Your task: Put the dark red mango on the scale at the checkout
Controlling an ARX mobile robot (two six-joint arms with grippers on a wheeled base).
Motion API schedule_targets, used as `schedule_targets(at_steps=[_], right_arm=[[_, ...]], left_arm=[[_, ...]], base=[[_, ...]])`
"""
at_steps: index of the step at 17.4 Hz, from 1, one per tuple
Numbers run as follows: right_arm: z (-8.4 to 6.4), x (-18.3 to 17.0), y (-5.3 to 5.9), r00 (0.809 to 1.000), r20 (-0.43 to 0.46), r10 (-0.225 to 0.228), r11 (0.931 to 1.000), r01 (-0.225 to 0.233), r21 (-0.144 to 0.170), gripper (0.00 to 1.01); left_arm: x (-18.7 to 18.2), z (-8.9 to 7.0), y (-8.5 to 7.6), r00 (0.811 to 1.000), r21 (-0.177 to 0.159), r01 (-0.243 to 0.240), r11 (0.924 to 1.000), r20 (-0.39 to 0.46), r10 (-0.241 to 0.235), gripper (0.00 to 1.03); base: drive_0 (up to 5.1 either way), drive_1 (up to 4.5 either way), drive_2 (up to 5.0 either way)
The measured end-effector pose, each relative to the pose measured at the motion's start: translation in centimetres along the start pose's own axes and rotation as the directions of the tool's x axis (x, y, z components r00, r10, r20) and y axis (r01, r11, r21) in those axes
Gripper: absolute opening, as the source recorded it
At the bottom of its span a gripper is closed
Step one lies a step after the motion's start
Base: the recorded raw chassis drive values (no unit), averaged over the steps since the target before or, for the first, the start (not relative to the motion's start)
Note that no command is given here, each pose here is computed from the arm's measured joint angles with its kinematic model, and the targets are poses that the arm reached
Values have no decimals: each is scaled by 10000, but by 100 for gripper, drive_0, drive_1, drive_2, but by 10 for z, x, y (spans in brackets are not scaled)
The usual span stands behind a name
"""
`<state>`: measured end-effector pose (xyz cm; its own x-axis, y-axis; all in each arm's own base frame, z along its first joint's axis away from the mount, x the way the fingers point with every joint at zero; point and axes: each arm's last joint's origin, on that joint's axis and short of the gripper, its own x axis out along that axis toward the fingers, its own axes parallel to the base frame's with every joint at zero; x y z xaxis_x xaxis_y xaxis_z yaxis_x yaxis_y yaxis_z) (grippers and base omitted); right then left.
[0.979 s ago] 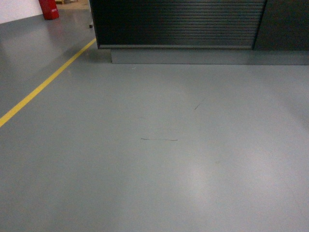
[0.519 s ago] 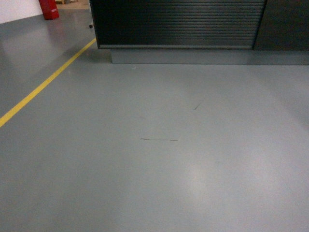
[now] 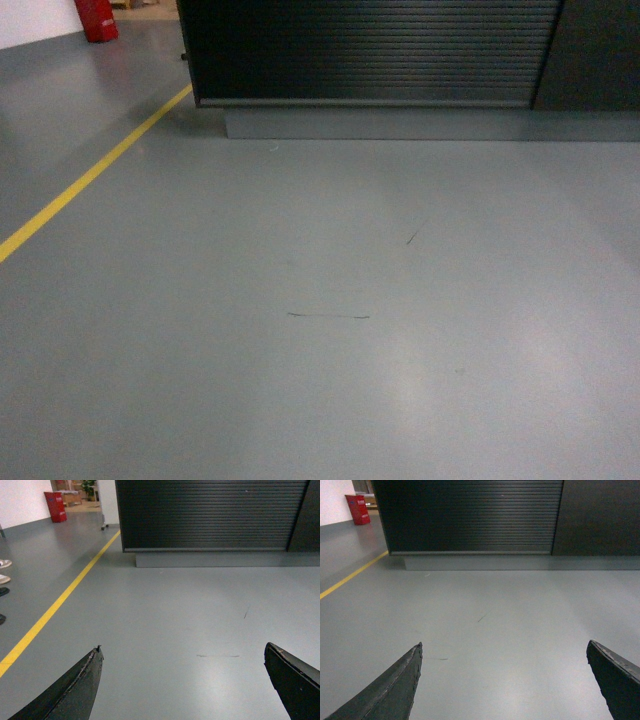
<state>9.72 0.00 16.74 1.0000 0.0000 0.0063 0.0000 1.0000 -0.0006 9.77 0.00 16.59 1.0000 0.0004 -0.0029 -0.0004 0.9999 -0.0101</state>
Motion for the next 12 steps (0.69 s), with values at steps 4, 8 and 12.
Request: schedule_targets(at_steps=[4, 8, 12], right_arm=[[0, 0, 0, 10000, -11, 0, 10000, 0, 0, 98], [0, 0, 0, 10000, -23, -4, 10000, 4, 0, 98], [0, 0, 0, 10000, -15, 0, 10000, 0, 0, 98]], left_arm=[[0, 0, 0, 10000, -4, -4, 10000, -27, 4, 98], [0, 0, 0, 10000, -4, 0, 10000, -23, 0, 98], [0, 0, 0, 10000, 0, 0, 10000, -4, 0, 98]], base=[[4, 356, -347], [4, 356, -347], [4, 356, -347]])
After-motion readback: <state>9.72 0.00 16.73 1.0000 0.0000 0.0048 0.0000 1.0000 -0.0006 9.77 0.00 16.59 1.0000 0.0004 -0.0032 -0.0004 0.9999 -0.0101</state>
